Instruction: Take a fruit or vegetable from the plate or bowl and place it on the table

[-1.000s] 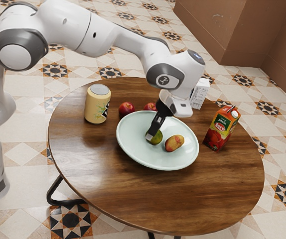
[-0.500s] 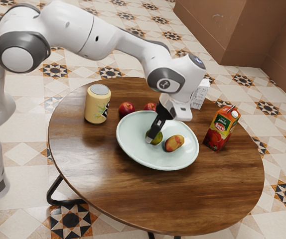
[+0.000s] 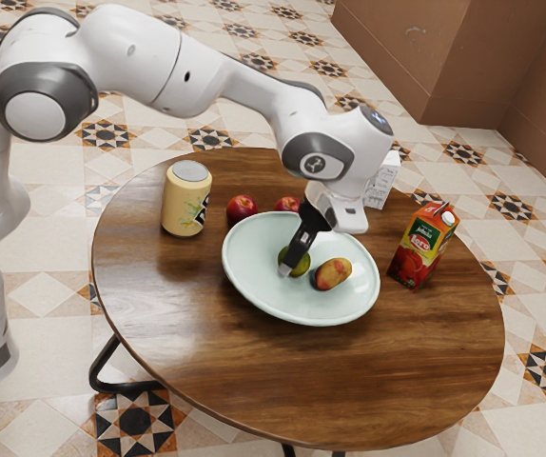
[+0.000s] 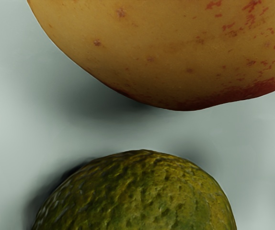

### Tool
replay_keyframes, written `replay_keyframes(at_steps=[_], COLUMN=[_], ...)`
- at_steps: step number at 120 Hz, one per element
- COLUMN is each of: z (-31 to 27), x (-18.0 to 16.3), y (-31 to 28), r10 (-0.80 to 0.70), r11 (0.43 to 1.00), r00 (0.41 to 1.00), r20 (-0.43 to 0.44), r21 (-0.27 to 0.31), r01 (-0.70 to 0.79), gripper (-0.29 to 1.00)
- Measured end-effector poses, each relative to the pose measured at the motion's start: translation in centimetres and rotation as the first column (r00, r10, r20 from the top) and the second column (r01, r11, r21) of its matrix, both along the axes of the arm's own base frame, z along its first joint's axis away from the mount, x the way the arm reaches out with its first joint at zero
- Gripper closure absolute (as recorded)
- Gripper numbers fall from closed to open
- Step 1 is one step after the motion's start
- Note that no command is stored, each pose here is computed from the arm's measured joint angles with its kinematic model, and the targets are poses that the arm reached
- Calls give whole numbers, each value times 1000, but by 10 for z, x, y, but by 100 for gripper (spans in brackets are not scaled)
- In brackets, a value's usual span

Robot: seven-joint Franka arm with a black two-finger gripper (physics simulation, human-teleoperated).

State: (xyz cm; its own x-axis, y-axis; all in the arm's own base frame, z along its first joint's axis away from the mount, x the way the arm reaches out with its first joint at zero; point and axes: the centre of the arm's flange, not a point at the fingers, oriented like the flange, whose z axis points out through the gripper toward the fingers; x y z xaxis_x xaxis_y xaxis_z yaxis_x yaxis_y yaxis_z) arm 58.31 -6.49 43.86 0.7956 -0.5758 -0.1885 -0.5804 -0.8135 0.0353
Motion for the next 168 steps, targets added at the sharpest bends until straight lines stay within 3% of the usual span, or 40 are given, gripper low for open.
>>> replay_keyframes(at_steps=[14,32,43,86,113,128,152,168], z=[-1,-3,-3,23,86,104,137,163], x=[0,1,1,-4,-35,-46,-10,4], y=[0,-1,-2,6,45,77,180,227], r10=[0,3,6,12,28,57,236,290], r11=[1000,1000,1000,999,998,998,970,956], r00=[1000,1000,1000,999,997,995,962,942], r20=[0,-4,-2,35,75,79,140,170], r21=[0,-6,-11,-31,-55,-41,18,-8], r01=[0,-3,-6,-11,-24,-54,-241,-292], gripper=[5,26,32,35,34,34,34,34])
